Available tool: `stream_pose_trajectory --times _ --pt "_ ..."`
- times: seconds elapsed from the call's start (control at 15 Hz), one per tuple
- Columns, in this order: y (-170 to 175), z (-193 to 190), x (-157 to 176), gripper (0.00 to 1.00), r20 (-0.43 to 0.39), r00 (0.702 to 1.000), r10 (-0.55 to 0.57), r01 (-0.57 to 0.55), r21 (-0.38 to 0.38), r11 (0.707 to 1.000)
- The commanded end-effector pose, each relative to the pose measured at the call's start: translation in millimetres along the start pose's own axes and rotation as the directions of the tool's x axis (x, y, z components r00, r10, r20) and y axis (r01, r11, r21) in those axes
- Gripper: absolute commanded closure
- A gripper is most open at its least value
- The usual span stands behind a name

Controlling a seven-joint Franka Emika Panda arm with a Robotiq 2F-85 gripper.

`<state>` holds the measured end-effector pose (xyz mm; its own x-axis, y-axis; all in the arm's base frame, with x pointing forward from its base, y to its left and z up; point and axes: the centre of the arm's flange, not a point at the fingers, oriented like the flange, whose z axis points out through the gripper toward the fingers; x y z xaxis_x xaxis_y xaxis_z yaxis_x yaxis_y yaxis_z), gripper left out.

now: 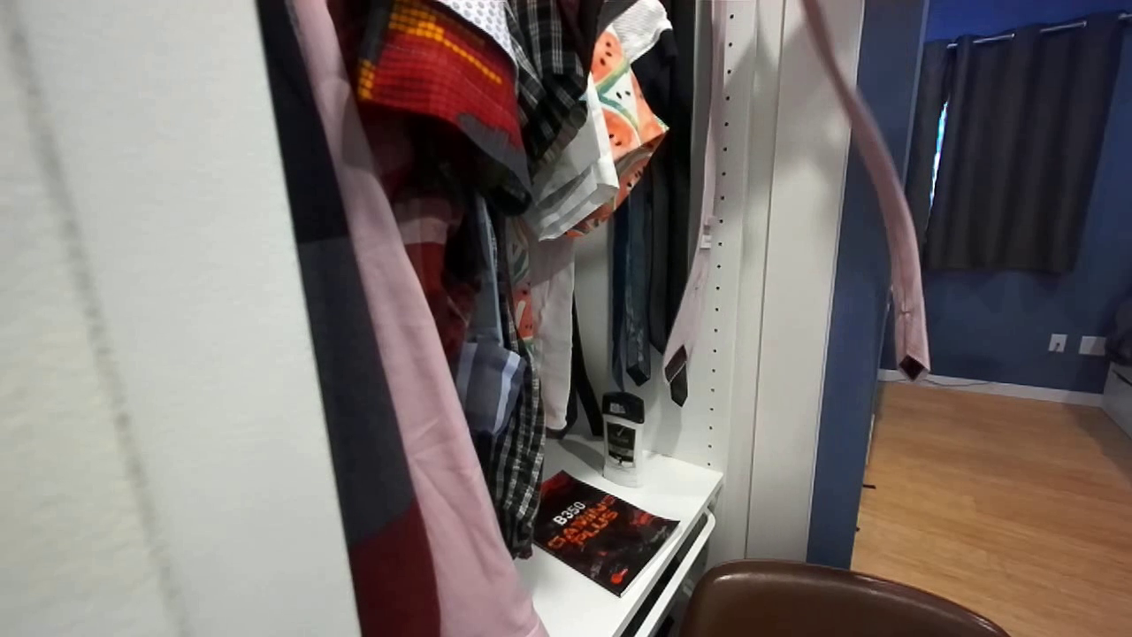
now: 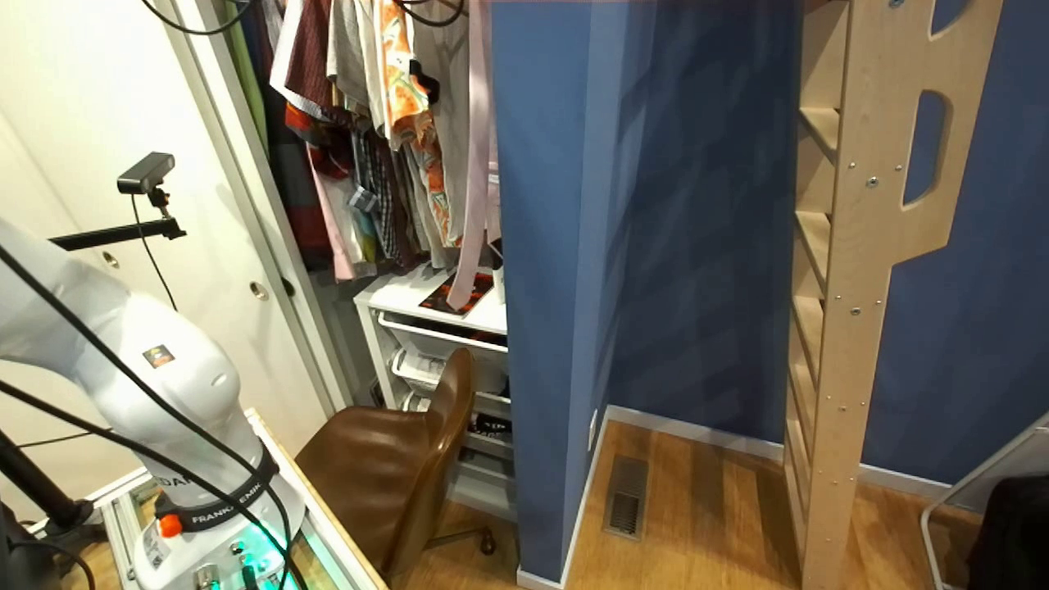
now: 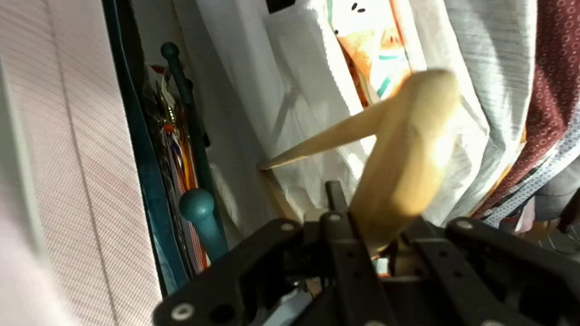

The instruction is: Put the wooden clothes hanger on the shelf

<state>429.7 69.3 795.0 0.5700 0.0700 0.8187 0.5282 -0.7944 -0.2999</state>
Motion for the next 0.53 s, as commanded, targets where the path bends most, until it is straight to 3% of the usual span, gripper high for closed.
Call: stream_pose_trajectory --times 0.0,0.47 --pt "-12.0 -28.1 -25.1 0.96 0.046 0.999 0.025 -0.023 -0.040 0.999" --pt "-6.4 -60.9 -63.9 0.96 0.188 0.975 0.114 -0.100 -0.084 0.991"
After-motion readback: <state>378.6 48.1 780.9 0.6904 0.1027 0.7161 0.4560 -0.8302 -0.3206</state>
